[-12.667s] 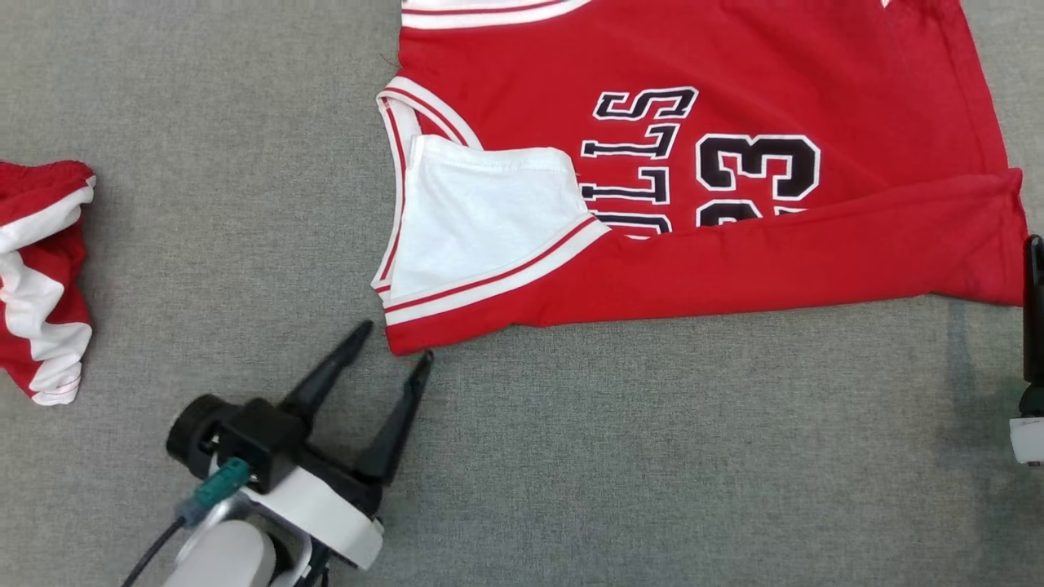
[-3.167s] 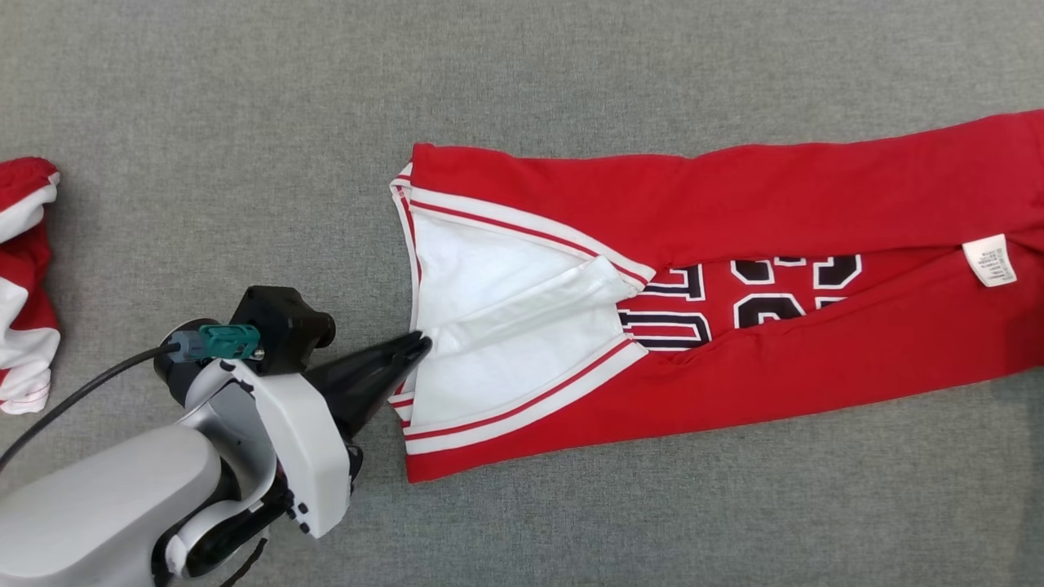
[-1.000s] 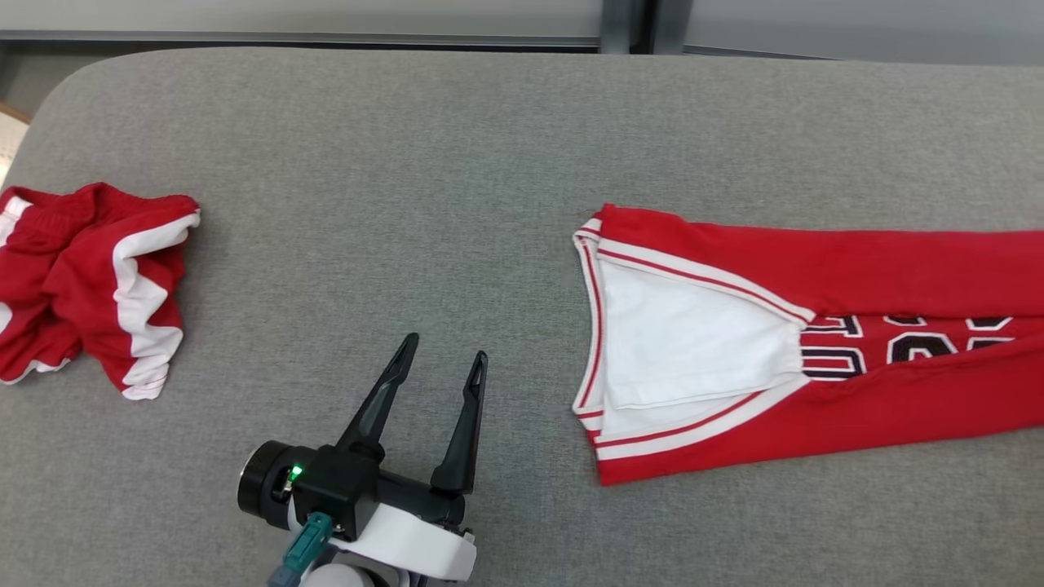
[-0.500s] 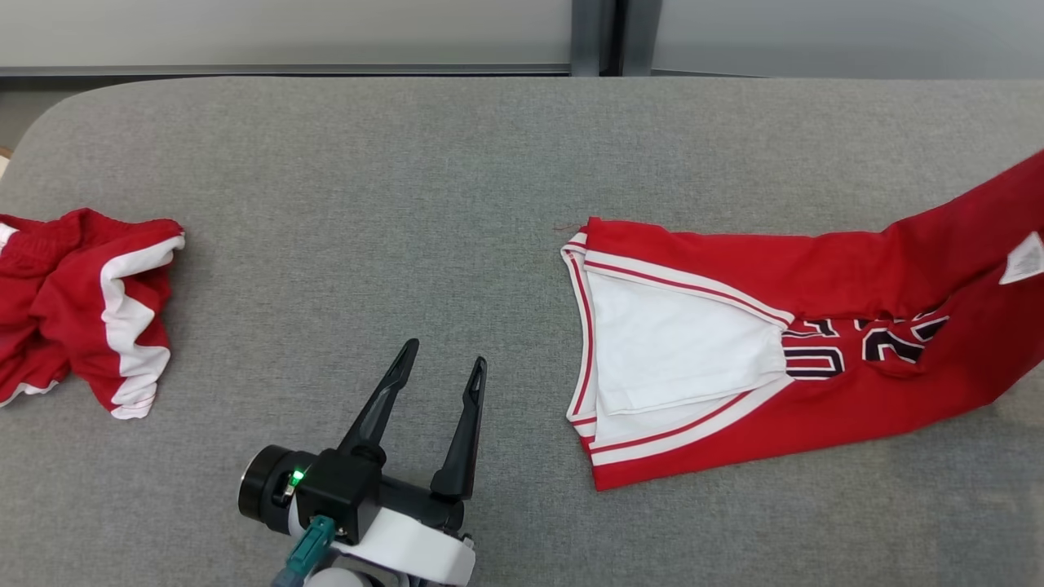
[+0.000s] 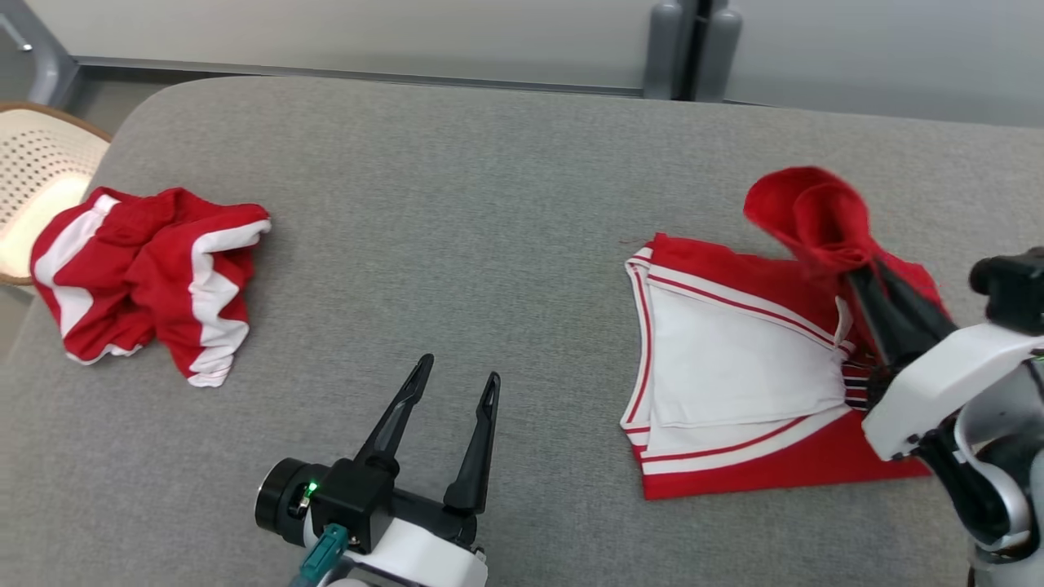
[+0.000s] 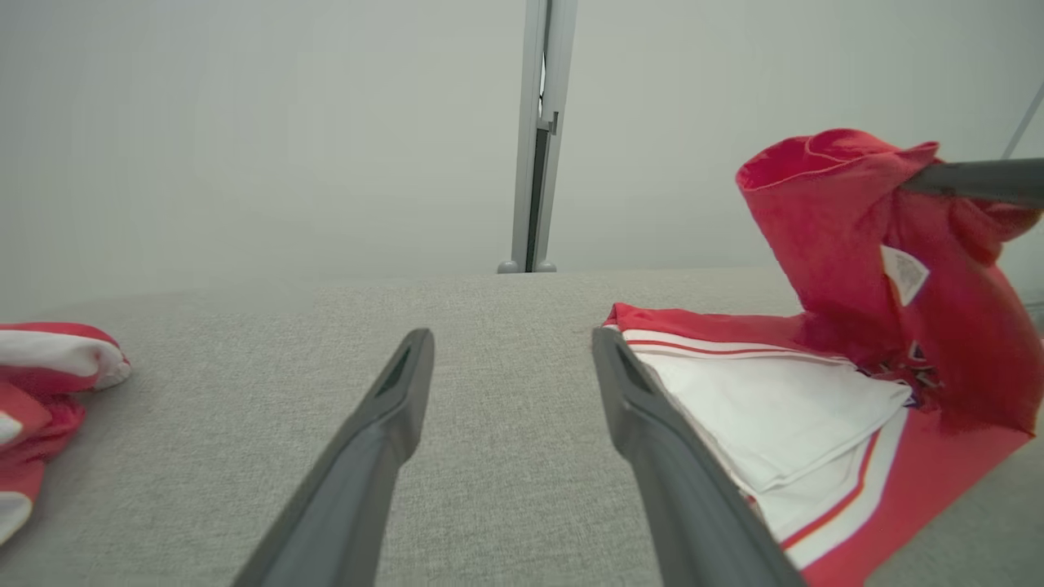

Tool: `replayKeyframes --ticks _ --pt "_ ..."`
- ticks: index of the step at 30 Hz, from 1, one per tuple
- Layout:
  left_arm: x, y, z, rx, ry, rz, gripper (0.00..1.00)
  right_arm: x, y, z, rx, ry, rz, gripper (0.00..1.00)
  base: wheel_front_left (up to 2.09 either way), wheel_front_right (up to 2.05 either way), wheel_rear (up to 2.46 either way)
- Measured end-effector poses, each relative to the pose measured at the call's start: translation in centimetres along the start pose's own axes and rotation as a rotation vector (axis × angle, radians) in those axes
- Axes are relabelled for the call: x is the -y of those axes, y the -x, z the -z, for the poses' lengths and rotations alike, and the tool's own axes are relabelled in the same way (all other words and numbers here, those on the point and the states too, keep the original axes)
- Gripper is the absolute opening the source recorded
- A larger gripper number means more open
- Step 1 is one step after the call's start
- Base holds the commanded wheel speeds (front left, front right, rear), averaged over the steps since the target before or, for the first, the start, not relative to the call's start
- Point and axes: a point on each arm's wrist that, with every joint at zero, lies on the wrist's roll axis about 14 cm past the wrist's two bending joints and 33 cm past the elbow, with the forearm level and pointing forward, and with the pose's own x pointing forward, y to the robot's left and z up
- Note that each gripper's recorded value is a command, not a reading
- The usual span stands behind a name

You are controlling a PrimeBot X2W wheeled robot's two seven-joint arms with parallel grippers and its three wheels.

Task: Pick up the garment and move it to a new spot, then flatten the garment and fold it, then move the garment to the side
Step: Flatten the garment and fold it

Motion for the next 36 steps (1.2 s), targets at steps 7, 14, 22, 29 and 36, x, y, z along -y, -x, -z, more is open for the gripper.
replayKeyframes --ticks 7,14,22,29,36 --pt "-0.8 1.3 -0.2 0.0 0.004 -0.038 1.0 -4.6 -2.1 3.5 -0.102 -0.07 -0.112 0.0 0.0 0.0 0.0" --pt "-1.5 1.9 -0.3 0.0 0.013 -0.066 1.0 -7.5 -3.5 6.5 -0.189 -0.097 -0.178 0.0 0.0 0.0 0.0" --pt "-1.7 2.3 -0.3 -0.001 0.016 -0.079 1.0 -10.1 -3.3 6.9 -0.214 -0.135 -0.249 1.0 0.0 0.0 0.0" --pt "-1.6 2.7 -0.3 0.003 0.019 -0.084 1.0 -7.5 -1.1 1.8 -0.049 -0.109 -0.208 1.0 0.0 0.0 0.0" --pt "-1.6 2.4 -1.4 0.038 0.025 -0.086 1.0 -1.8 2.3 -2.8 0.171 -0.044 -0.054 1.0 0.0 0.0 0.0"
